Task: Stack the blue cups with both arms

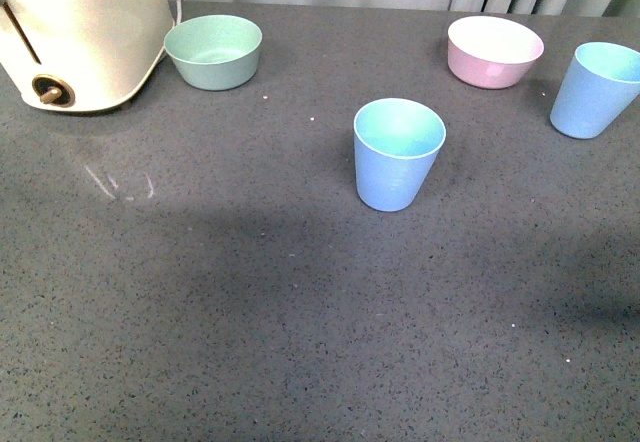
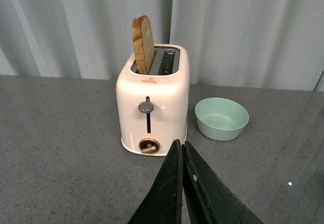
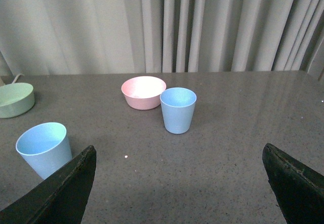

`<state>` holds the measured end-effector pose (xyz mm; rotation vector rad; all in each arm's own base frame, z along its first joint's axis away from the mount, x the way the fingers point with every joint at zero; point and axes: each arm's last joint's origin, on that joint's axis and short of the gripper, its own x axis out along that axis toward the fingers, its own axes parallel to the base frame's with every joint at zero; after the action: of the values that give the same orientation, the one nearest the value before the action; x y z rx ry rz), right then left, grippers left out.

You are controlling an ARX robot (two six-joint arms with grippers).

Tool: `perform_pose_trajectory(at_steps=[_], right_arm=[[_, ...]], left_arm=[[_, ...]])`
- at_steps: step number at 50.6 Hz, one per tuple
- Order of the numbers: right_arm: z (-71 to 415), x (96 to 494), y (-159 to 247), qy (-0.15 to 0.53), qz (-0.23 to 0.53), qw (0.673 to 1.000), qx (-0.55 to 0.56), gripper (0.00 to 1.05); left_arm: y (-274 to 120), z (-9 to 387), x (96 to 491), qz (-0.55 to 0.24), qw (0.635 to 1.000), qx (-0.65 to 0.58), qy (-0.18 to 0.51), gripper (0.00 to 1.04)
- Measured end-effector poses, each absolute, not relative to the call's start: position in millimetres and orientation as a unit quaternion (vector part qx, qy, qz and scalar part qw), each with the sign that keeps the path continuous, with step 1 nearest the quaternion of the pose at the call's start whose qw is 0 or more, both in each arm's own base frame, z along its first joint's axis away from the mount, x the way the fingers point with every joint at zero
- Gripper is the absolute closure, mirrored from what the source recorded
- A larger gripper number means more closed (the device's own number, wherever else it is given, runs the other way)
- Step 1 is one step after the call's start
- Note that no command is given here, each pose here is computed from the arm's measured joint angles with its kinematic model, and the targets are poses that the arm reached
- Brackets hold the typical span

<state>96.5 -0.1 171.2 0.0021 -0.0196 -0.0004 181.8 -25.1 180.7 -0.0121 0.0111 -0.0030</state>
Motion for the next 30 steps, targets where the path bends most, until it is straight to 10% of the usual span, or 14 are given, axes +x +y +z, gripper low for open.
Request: perform_pose_trajectory(at_steps=[30], right_arm=[[171,97,0,-0.01,0.0,1.0,0.001,0.09]], left_arm=[[-1,165,141,-0.002,1.0,-0.005,0.003,1.03]])
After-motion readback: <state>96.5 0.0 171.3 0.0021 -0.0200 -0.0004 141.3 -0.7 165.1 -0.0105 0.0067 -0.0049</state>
